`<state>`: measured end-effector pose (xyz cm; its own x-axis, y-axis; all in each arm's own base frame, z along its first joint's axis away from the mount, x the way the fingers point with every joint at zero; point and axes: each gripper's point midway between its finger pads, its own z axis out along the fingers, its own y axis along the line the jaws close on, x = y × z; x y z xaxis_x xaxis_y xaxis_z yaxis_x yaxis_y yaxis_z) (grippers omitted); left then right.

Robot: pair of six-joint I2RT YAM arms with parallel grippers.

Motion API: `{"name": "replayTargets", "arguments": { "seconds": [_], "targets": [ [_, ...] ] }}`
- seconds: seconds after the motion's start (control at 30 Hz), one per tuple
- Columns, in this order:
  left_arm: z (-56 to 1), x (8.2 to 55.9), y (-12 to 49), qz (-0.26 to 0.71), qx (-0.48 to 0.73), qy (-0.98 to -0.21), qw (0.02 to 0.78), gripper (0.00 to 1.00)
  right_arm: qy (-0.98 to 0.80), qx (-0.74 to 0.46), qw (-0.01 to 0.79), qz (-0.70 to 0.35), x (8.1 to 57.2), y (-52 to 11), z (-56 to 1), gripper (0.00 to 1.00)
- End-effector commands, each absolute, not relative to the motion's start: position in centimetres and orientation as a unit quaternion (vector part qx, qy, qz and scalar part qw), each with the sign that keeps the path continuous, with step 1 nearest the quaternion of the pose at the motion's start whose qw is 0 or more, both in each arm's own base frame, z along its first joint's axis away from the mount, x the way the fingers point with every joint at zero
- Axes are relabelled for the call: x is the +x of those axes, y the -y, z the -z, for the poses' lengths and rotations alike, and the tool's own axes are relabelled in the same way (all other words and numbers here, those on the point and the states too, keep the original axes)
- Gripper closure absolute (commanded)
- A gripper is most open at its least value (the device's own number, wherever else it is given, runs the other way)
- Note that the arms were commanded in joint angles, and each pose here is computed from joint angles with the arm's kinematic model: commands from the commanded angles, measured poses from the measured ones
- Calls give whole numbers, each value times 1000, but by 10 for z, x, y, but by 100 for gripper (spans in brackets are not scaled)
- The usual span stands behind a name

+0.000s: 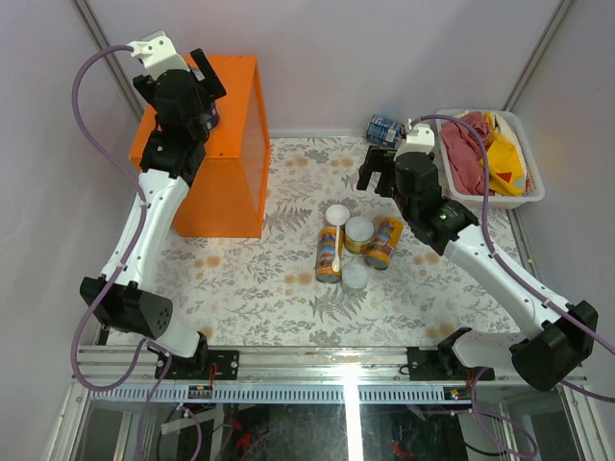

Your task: Place and organize the canned foods onto the counter

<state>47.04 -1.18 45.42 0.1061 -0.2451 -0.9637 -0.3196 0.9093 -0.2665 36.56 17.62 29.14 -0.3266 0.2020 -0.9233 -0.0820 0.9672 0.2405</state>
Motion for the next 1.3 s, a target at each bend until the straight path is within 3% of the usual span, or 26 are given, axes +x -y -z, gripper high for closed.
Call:
{"name": "replayTargets", "arguments": {
  "seconds": [0.0,0.13,0.43,1.1,1.27],
  "targets": [
    [-446,477,-16,-60,-253,-668,697,29,-779,51,607,-149,372,-180,-316,0],
    [-443,492,-26,-63,-269,-667,692,25,-780,50,606,-149,376,-183,-314,0],
    [-487,493,-20,2,-288,-625,726,0,-770,44,618,-148,384,-187,-328,0],
    [-517,415,-7,34,-225,-606,762,0,-764,47,623,-162,383,-189,-332,0],
    [-516,392,6,40,-193,-612,766,11,-763,49,623,-164,381,-188,-333,0]
  ]
}}
